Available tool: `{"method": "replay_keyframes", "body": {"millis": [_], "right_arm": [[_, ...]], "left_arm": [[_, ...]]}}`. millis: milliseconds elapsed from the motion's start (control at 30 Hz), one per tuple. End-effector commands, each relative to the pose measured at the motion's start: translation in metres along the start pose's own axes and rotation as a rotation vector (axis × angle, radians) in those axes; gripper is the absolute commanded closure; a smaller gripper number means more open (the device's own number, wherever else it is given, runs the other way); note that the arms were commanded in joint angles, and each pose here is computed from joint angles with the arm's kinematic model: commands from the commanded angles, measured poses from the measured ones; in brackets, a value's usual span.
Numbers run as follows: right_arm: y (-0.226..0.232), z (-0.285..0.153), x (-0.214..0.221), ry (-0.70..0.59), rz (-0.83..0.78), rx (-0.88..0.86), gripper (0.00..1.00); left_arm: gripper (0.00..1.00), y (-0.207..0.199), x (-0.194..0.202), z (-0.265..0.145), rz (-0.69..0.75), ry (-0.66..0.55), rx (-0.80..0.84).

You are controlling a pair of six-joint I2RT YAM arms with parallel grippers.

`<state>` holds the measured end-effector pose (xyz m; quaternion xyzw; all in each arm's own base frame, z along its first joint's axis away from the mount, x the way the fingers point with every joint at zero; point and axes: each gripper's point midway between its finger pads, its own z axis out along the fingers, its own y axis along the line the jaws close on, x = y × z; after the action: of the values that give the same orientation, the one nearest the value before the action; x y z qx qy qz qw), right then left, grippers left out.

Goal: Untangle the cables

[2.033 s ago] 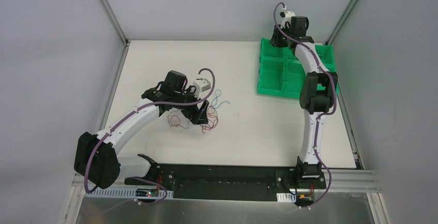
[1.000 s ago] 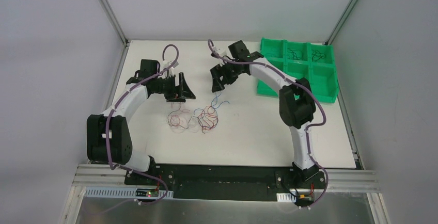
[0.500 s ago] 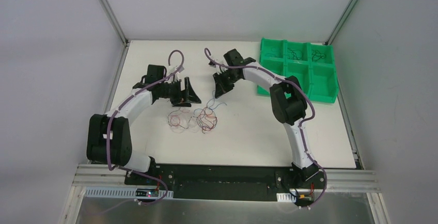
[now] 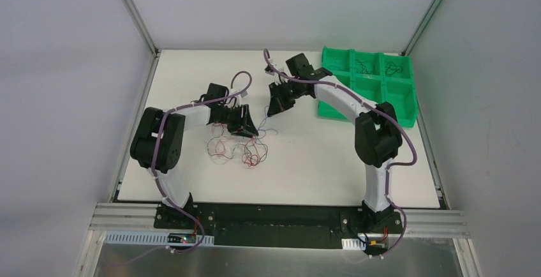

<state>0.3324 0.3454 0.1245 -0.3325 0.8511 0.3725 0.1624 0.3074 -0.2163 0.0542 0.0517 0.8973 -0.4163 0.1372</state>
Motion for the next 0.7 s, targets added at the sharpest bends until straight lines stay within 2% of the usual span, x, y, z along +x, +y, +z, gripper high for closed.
{"method": "replay_keyframes", "body": {"millis": [0, 67, 133, 367, 667], "right_arm": [[0.009, -0.029, -0.018, -0.084, 0.02, 0.01, 1.0], [0.001, -0.045, -0.03, -0.136, 0.037, 0.044, 1.0], [-0.004, -0.067, -0.047, -0.212, 0.049, 0.083, 1.0], [-0.014, -0.179, -0.121, -0.564, 0.063, 0.251, 1.0], [0.007, -0.329, -0.187, -0.974, 0.025, 0.402, 1.0]], "left_arm": [[0.68, -0.024, -0.013, 0.007, 0.099, -0.012, 0.091], [0.84, -0.028, -0.009, 0.001, 0.121, -0.013, 0.102], [0.93, -0.03, -0.002, -0.007, 0.14, -0.007, 0.097], [1.0, -0.017, 0.029, -0.038, 0.102, 0.029, 0.053], [1.0, 0.021, 0.045, -0.062, 0.035, 0.084, -0.058]]}}
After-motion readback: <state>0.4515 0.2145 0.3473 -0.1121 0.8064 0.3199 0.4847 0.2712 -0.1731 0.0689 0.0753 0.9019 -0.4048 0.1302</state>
